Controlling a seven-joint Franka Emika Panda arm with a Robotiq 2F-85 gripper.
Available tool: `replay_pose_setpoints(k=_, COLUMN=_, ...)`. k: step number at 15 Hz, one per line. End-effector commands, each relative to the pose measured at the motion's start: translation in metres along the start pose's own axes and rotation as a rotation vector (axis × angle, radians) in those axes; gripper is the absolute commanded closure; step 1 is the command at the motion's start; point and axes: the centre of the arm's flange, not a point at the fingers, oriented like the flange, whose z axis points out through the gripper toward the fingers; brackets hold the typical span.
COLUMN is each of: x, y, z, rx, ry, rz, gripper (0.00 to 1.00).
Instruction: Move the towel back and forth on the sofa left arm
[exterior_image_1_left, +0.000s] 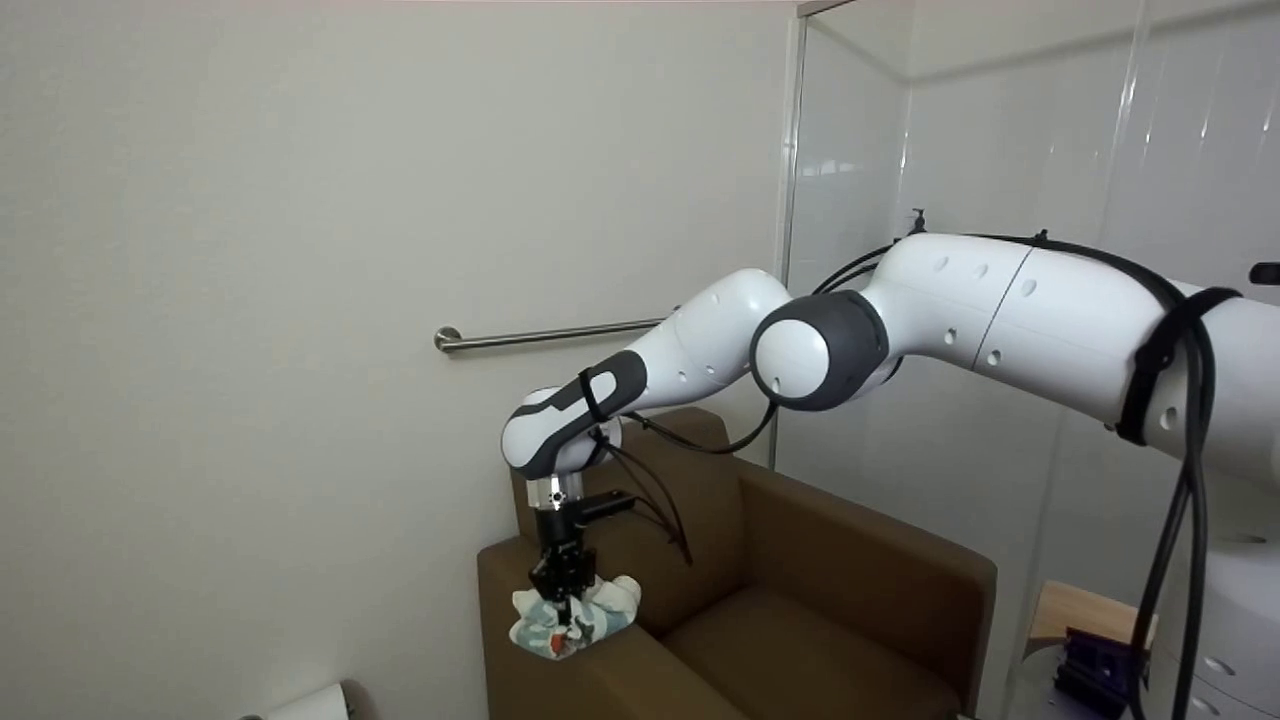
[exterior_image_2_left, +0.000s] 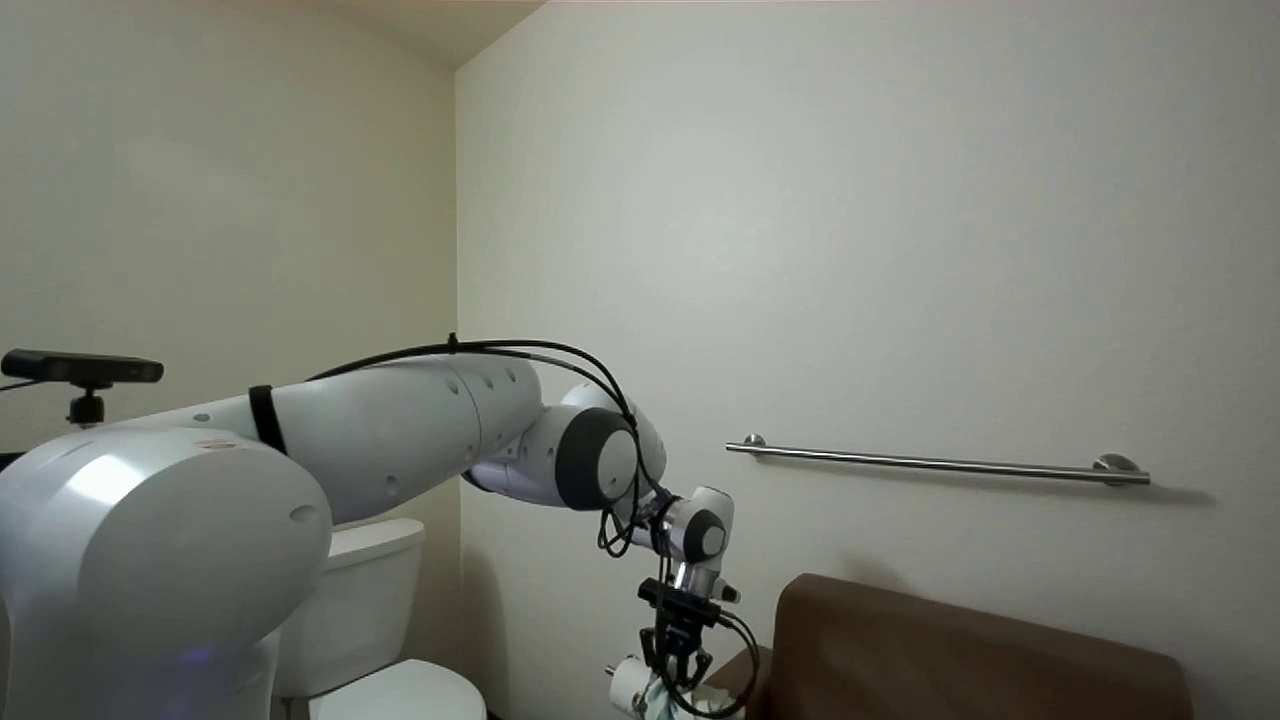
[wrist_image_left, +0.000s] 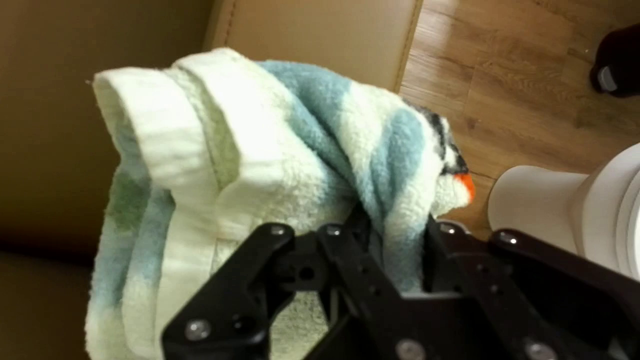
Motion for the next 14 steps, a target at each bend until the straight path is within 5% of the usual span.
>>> replay_pose_setpoints(k=1, x=-0.057, y=-0.018, z=0.02, rx=0.084, ry=-0.084, rz=-0.056, gripper=0.91)
replay_pose_setpoints(k=6, x=-0.111, y=-0.028, z=0.052, rx=0.171, ry=-0.198, rz=0.056, gripper=0.91)
replay_pose_setpoints(k=14, x=-0.178, y=-0.005, z=0.058, rx=0.295, ry=-0.239, rz=0.307, gripper=0.91)
